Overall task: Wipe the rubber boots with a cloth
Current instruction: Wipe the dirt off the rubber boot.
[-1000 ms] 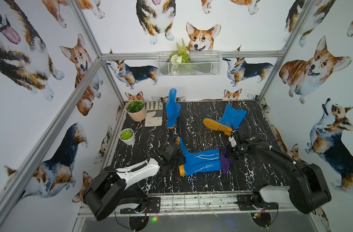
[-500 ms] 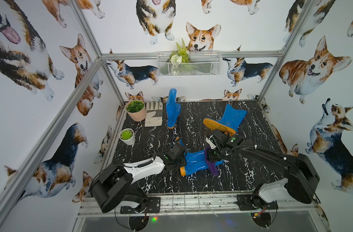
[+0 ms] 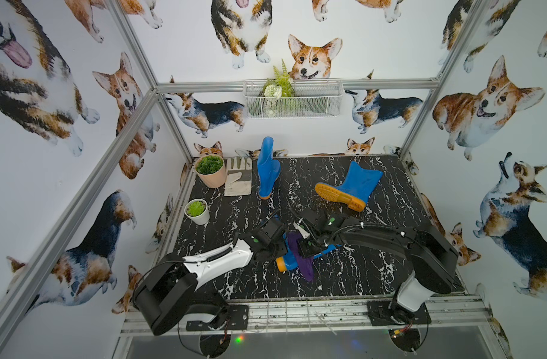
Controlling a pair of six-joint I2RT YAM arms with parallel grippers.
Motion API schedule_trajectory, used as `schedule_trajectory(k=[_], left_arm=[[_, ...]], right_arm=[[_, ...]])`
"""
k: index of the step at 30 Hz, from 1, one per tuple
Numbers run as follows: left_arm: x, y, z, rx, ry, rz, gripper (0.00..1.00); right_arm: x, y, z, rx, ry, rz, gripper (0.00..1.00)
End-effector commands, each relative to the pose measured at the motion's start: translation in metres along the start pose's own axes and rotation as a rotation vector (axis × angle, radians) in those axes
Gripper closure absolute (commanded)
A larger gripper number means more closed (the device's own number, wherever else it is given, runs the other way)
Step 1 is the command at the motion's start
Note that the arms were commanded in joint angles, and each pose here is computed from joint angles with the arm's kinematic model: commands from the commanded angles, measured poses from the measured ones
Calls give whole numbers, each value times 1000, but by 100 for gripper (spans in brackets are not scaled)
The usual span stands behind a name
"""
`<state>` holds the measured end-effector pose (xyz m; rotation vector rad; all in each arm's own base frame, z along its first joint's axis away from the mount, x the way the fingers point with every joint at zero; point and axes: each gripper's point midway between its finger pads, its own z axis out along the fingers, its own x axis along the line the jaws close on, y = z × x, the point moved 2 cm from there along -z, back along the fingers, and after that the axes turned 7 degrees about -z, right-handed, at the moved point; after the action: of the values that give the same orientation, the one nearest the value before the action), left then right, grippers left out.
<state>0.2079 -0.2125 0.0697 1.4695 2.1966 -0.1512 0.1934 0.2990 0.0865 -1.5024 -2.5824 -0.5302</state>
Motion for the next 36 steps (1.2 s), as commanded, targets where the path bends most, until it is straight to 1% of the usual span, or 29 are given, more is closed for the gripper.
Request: schedule_trajectory(k=[1,4,6,8,11,13,15,18,20,22,24,26,28,30,31,33,36], left_arm=[[-13,7,-10,-11,-65,1,100],[-10,11,-15,-17,-73,-1,100],[-10,15,-18,-22,-77,-5,100],[-10,18,-20,-23,-78,-9,100],[-14,22,-22,-23,-78,-9,100],[-18,24,-23,-22,-84,-8,100],[-22,26,-24,-23,-91,-9,100],[-25,26,-24,-17,-98,-10,100],[-25,26,-24,-12,-100,-15,100],[-25,26,-26,-11,-103,-16,100],[-24,26,-29,-11,-102,-14,100],[-23,27,-32,-16,-105,-18,100],[-23,29,-33,-17,-112,-23,100],[-23,30,-33,-13,-121,-32,100],[-24,29,-33,-4,-130,-36,100],[-25,29,-32,15,-142,-44,100],[-28,28,-29,42,-154,-58,100]], right_arm=[[-64,-21,-8,57,-135,84,100],[-115,-35,-24,51,-170,221,100],[-132,-38,-37,18,-142,308,100],[-133,-32,-51,-35,-114,337,100],[-105,-12,-70,-132,-57,294,100],[-70,3,-78,-192,-40,192,100],[-28,13,-78,-227,-9,78,100],[22,17,-58,-215,39,-60,100],[33,13,-39,-154,43,-102,100],[24,6,-25,-96,-3,-108,100],[1,-1,-19,-72,-74,-88,100],[-35,-12,-19,-42,-81,33,100],[-69,-22,-23,-44,-49,185,100],[-101,-31,-35,-89,-21,327,100],[-110,-33,-44,-127,-24,344,100],[-116,-33,-65,-184,-68,326,100],[-104,-26,-86,-261,-48,296,100]])
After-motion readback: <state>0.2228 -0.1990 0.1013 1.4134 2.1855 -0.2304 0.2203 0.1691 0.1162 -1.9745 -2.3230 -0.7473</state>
